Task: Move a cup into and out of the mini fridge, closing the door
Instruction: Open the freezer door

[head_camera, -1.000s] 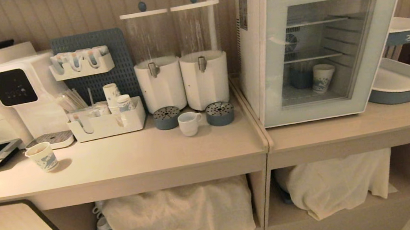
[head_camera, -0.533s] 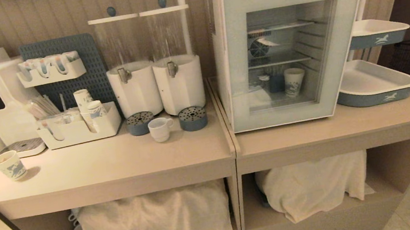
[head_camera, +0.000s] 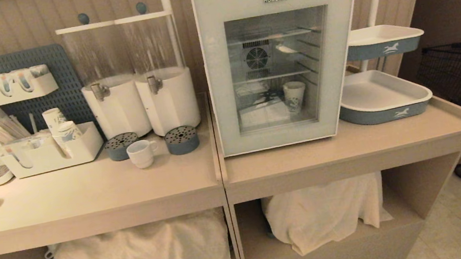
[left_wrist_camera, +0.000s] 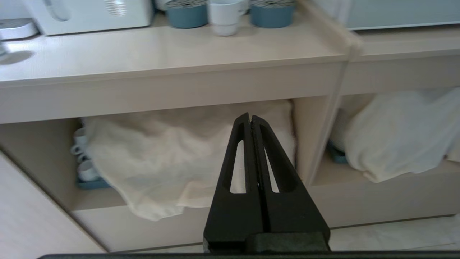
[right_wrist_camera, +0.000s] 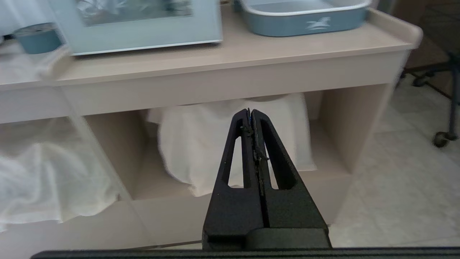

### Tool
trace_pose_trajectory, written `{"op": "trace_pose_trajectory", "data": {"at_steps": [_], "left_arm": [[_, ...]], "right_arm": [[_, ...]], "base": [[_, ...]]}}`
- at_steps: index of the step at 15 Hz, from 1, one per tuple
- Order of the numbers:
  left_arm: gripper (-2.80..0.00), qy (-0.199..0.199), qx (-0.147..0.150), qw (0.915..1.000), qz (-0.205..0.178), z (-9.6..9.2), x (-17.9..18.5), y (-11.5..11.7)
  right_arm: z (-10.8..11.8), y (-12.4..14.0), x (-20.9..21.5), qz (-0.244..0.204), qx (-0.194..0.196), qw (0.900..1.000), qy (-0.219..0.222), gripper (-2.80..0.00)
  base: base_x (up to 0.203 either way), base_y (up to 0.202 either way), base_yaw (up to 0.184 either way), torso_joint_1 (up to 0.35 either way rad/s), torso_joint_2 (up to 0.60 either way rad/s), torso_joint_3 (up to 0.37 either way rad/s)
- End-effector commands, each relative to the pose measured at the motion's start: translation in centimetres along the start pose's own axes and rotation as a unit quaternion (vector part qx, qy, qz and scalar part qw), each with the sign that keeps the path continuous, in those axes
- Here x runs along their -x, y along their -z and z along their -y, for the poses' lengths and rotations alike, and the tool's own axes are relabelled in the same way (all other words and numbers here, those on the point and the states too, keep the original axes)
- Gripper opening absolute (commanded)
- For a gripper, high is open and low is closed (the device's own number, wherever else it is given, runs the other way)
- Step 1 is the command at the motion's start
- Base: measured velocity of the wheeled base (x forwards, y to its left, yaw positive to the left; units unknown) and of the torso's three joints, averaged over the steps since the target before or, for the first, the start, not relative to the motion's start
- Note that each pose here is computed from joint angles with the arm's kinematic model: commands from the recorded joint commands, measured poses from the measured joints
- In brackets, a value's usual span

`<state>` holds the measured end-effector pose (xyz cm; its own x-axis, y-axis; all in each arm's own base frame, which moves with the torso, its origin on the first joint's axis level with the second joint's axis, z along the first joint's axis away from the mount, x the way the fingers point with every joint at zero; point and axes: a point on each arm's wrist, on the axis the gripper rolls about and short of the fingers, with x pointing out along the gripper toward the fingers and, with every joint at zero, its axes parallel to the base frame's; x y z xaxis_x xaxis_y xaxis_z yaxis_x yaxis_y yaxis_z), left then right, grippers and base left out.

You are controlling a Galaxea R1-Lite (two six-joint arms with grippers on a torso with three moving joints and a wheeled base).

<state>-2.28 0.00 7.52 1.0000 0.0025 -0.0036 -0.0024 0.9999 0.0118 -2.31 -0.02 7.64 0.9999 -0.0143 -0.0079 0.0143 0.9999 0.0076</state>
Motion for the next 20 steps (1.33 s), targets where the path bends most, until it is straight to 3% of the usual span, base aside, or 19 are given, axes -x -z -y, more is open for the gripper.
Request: {"op": "trace_pose_trajectory", "data": {"at_steps": [1, 12, 20], "left_arm": [[-2.8, 0.0, 0.0, 1.0, 0.0, 0.0, 0.0, 0.0], [-2.8, 0.0, 0.001, 1.0, 0.001, 0.0, 0.0, -0.02], [-2.8, 0.0, 0.001, 1.0, 0.001, 0.0, 0.0, -0.02]], "right_arm": [[0.0, 0.0, -0.01, -0.001, 0.0, 1.0, 0.001, -2.8], [0.0, 0.0, -0.01, -0.001, 0.0, 1.0, 0.0, -2.8], [0.0, 0.0, -0.01, -0.001, 0.0, 1.0, 0.001, -2.8]], "base": [[0.0, -0.199, -0.006, -0.001, 0.01, 0.002], [0.0, -0.182, -0.008, 0.001, 0.0, 0.001], [0.015, -0.008, -0.002, 0.001, 0.0, 0.001]]}}
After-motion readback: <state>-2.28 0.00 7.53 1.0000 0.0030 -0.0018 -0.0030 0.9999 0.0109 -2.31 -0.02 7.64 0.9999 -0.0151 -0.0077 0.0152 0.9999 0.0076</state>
